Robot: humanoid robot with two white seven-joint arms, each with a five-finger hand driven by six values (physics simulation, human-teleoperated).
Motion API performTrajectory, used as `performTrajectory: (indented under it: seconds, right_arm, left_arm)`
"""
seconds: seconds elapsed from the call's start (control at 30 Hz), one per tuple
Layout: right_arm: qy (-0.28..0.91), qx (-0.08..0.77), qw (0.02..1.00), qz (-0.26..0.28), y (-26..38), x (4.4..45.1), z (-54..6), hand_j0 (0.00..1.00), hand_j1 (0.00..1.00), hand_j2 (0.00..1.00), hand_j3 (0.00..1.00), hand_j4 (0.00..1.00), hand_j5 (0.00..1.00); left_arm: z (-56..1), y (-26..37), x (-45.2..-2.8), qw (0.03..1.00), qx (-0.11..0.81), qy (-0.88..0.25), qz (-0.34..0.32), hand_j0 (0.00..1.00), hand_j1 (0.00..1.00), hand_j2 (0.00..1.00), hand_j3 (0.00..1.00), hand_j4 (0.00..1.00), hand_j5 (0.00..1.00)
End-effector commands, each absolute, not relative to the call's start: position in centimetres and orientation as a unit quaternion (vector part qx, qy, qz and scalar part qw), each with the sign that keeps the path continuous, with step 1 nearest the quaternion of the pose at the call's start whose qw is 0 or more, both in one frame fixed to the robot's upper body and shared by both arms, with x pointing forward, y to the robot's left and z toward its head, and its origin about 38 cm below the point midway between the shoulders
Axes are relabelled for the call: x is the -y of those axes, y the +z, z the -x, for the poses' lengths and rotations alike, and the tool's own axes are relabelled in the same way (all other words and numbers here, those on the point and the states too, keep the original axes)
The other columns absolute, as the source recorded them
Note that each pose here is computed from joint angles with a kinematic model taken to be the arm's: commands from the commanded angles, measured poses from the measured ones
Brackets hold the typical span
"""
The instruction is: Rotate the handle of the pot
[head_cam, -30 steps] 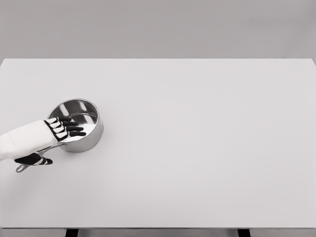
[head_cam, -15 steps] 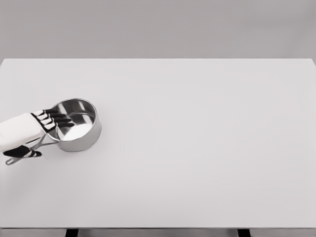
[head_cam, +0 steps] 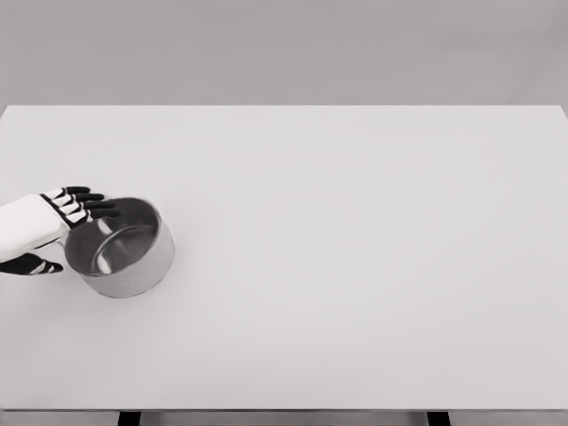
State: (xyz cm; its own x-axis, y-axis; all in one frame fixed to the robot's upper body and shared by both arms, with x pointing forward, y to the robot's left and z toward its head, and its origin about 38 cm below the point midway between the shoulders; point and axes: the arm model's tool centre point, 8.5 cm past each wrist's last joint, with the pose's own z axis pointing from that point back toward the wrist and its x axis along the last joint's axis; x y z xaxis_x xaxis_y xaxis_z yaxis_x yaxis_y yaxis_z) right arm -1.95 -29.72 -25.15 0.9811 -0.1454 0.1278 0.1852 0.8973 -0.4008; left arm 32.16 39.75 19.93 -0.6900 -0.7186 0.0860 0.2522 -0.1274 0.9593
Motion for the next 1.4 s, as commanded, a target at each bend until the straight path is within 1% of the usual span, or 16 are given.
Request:
performTrajectory:
  seconds: [0.0,0.57,0.83,1.0,1.17,1.37]
  right_arm:
    - [-0.085,0.047,0.973,0.210,-25.1,29.7,1.9,1.00,1.00,1.00,1.00,1.00,1.00]
    - [-0.085,0.047,0.973,0.210,-25.1,29.7,1.9,1.00,1.00,1.00,1.00,1.00,1.00]
    - [-0.085,0.047,0.973,0.210,-25.1,29.7,1.9,1.00,1.00,1.00,1.00,1.00,1.00]
    - [-0.085,0.047,0.973,0.210,-25.1,29.7,1.9,1.00,1.00,1.00,1.00,1.00,1.00]
    - [-0.085,0.047,0.973,0.210,-25.1,29.7,1.9,1.00,1.00,1.00,1.00,1.00,1.00]
    - [-0.085,0.047,0.973,0.210,-25.1,29.7,1.9,1.00,1.00,1.00,1.00,1.00,1.00]
  left_arm:
    - [-32.2,20.1,-39.9,0.336,0.569,-0.721,-0.209,1.00,1.00,1.00,1.00,1.00,1.00]
    - [-32.3,20.2,-40.5,0.339,0.562,-0.724,-0.213,1.00,1.00,1.00,1.00,1.00,1.00]
    - [-32.5,21.3,-41.2,0.333,0.548,-0.734,-0.223,1.00,1.00,1.00,1.00,1.00,1.00]
    - [-33.2,25.0,-42.6,0.320,0.553,-0.724,-0.260,1.00,1.00,1.00,1.00,1.00,1.00]
    - [-33.6,28.4,-43.2,0.321,0.573,-0.707,-0.265,1.00,1.00,1.00,1.00,1.00,1.00]
    - [-33.7,29.7,-43.0,0.317,0.594,-0.690,-0.266,1.00,1.00,1.00,1.00,1.00,1.00]
